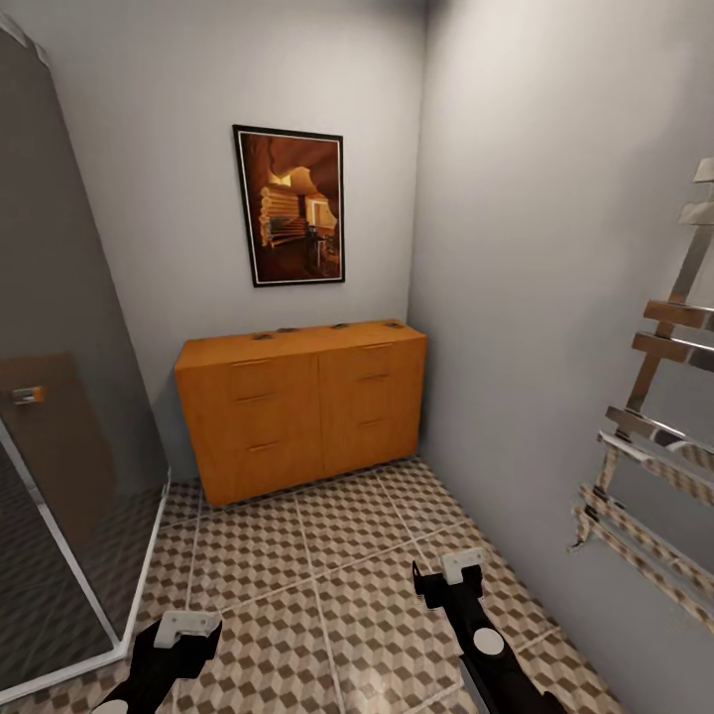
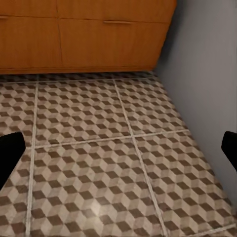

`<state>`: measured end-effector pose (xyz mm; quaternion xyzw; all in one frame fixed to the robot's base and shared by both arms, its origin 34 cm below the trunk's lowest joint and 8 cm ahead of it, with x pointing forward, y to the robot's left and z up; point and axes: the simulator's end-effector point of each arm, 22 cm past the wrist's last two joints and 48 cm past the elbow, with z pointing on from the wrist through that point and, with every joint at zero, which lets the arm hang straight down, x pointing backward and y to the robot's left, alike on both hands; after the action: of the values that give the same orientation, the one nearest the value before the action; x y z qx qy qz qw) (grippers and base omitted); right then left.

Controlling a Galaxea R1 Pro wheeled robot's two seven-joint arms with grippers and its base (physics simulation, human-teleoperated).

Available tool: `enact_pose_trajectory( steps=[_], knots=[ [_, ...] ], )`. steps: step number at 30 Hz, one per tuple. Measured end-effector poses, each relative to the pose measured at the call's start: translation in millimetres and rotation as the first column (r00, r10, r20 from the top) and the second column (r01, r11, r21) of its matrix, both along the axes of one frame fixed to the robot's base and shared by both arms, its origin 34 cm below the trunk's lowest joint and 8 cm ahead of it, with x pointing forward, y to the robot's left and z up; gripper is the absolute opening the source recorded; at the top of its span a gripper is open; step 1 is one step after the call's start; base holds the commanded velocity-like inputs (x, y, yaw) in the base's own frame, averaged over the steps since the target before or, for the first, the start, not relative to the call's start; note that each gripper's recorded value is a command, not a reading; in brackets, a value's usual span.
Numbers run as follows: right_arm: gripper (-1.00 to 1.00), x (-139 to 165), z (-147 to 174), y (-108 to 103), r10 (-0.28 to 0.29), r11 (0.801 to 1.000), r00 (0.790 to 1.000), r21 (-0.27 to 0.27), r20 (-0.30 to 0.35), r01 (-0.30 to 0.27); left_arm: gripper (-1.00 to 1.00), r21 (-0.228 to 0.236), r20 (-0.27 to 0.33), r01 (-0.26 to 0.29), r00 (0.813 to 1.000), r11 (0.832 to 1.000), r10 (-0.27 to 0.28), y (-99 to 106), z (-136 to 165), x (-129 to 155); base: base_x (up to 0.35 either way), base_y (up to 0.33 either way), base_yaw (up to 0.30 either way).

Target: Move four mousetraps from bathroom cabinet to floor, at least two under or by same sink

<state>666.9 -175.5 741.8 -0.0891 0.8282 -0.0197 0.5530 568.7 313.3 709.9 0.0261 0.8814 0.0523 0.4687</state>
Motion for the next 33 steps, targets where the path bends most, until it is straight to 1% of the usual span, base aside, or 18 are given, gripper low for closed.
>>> enact_pose_trajectory(
  steps=[33],
  knots=[
    [1.0, -0.1, 0.1, 1.1, 0.001, 1.0, 1.0, 0.001, 0.0, -0.001, 1.0, -0.001, -0.003, 0.0, 1.0, 1.0, 0.0, -1.0, -1.1, -0.5, 0.254, -0.223, 0.183]
  ],
)
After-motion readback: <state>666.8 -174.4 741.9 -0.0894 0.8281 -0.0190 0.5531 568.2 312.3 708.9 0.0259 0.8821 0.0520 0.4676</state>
